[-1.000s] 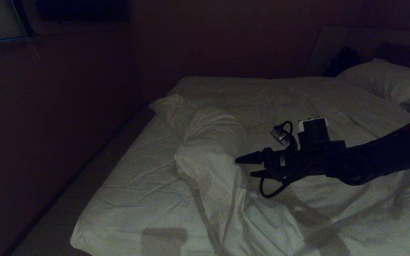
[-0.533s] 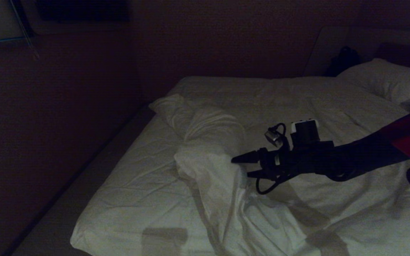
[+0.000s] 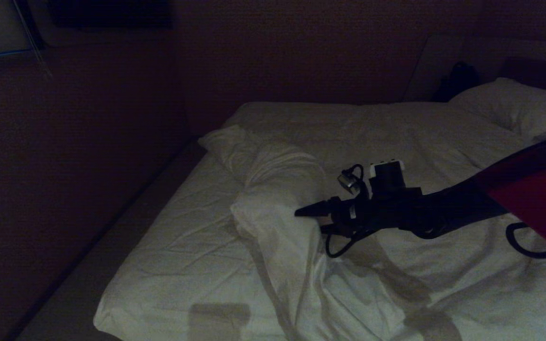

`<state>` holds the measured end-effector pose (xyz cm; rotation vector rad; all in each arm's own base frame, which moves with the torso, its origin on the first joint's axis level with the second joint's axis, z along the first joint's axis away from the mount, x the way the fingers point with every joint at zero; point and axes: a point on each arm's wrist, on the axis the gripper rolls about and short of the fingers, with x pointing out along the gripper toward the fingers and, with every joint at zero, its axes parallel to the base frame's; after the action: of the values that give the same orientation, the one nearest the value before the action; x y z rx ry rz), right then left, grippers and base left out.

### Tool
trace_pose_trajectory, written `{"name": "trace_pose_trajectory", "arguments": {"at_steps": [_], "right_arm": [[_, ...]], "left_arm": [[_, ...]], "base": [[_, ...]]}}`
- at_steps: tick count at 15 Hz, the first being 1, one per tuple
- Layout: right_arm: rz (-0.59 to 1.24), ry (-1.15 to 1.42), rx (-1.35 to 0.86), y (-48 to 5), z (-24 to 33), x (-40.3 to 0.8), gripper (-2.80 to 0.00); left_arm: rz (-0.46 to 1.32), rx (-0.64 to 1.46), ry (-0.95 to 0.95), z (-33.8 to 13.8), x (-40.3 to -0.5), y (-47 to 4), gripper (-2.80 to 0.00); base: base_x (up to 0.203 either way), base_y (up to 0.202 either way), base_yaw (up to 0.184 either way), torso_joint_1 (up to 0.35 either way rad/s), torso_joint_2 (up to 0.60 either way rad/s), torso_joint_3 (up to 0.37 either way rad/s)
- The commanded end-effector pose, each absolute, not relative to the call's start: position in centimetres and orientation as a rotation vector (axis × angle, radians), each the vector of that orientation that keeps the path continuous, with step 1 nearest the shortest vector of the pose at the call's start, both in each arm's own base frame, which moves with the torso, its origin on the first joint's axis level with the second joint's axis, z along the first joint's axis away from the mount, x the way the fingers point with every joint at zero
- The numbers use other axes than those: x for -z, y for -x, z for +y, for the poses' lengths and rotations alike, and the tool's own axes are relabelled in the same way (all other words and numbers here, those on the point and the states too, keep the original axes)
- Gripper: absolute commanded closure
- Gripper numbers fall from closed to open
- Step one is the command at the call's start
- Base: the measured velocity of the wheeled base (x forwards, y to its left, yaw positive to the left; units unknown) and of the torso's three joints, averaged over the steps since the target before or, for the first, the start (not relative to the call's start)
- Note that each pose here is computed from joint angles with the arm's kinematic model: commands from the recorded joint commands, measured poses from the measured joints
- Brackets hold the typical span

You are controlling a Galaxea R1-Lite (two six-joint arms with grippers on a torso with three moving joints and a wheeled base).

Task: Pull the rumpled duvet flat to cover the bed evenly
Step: Flatten the corners of the folded blanket

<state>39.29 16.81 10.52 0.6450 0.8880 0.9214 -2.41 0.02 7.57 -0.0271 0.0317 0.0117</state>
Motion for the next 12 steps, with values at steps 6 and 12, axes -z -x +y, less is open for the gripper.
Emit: {"name": "trace_pose_trajectory", "arguments": {"at_steps": [6,12], "right_arm": [[0.905,-0.629,-0.914,-40.0,18.9,-9.3,-2.80],[0.879,-0.543,-0.774,-39.4,21.0,-8.0,-2.80]], "left_arm": [[0.032,-0.013,0.027,0.0,-7.6,2.4,0.00],[0.032,-0.013,0.027,0.0,-7.6,2.4,0.00]], "base": [[0.000,0.000,0.000,0.000,0.00,0.000],[0.000,0.000,0.000,0.000,0.00,0.000]]}}
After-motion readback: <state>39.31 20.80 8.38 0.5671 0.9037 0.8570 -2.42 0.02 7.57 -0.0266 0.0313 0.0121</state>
